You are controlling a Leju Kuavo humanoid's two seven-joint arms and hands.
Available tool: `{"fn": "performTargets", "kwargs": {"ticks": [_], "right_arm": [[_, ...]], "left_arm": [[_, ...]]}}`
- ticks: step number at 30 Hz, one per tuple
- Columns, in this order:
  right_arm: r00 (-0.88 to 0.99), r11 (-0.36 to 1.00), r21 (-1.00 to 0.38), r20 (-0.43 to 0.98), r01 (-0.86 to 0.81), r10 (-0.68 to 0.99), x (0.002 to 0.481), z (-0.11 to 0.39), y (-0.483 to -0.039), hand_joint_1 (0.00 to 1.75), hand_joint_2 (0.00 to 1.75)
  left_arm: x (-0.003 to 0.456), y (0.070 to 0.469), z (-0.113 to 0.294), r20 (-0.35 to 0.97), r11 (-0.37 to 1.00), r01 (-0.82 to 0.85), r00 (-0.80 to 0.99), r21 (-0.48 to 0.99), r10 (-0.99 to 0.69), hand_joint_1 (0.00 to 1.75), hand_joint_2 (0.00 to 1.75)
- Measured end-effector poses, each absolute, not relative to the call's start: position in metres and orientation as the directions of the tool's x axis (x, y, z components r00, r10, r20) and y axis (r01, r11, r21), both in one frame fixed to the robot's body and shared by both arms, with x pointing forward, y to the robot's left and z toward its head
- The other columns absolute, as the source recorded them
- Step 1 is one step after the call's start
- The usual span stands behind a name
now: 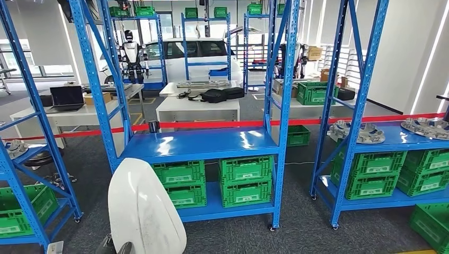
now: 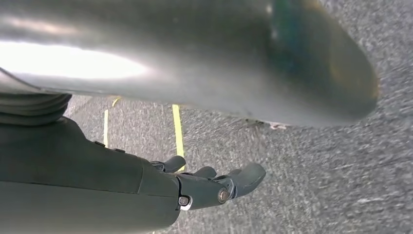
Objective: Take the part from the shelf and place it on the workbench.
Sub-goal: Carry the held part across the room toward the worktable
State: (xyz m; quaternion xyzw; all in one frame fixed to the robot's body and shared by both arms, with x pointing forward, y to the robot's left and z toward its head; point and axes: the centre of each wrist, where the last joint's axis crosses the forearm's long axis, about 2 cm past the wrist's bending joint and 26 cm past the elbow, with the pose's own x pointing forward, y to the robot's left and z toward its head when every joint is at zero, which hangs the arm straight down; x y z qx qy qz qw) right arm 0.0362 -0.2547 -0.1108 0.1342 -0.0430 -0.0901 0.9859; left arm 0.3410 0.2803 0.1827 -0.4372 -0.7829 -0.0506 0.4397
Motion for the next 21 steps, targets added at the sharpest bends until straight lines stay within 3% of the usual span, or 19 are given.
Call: {"fn": "performTargets", "kwargs": {"ticks": [21], "right_arm": [[0.989, 0.949, 0.297, 0.067, 0.108, -0.134, 0.029, -0.111, -0.256, 0.0, 0.0]], "left_arm": [[0.325, 0.289, 0.154, 0.771, 0.675, 0.634, -0.189, -0.377, 0.609, 1.75, 1.75]]}}
